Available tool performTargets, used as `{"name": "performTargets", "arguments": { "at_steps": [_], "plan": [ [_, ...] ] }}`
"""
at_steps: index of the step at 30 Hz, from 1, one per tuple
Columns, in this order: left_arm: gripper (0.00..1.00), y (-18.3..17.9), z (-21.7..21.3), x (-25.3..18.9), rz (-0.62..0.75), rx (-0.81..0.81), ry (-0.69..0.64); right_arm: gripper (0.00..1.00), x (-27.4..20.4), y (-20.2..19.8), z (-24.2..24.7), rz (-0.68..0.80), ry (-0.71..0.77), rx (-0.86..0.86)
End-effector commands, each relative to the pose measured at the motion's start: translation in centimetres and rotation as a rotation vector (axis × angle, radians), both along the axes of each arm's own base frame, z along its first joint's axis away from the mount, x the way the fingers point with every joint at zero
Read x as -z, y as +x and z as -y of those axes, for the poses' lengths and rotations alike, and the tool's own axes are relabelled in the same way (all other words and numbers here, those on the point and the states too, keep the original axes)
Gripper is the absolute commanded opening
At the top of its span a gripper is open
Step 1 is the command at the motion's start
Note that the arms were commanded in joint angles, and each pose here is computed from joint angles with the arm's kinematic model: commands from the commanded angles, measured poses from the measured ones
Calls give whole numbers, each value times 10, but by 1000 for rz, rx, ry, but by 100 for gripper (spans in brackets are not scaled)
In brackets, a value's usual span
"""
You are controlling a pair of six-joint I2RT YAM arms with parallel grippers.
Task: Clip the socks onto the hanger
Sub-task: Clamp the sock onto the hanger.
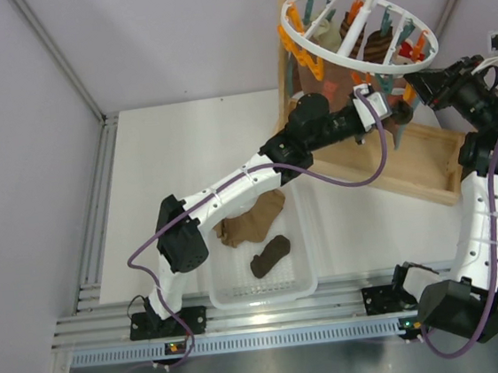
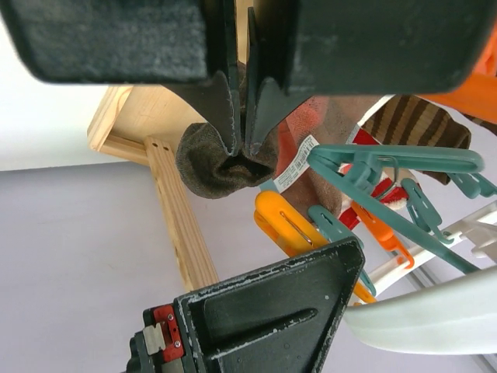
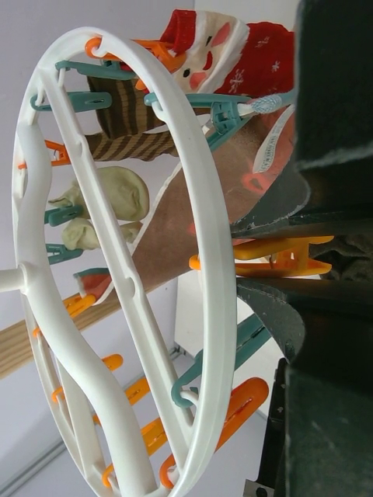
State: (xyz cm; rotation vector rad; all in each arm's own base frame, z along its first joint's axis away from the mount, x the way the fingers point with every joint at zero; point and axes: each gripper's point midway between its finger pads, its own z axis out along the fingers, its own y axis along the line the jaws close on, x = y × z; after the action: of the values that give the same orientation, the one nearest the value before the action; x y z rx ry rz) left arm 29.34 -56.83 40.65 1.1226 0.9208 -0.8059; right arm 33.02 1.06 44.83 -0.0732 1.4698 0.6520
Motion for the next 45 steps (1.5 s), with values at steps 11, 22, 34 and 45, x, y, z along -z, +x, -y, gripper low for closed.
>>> {"name": "performTargets", "arguments": {
  "at_steps": [11,22,34,45],
  "plan": [
    [0,-2,-10,-59,52,-9,-163,0,13,6,0,-34,17,-15],
    [0,-3,-7,-65,49,1,-192,0,11,6,0,-30,22,-16],
    [0,-3,-8,-75,48,-1,-238,5,11,6,0,-23,5,-11],
    [0,-4,-4,-67,56,8,-222,45,3,0,-3,-8,3,-16]
  ]
}}
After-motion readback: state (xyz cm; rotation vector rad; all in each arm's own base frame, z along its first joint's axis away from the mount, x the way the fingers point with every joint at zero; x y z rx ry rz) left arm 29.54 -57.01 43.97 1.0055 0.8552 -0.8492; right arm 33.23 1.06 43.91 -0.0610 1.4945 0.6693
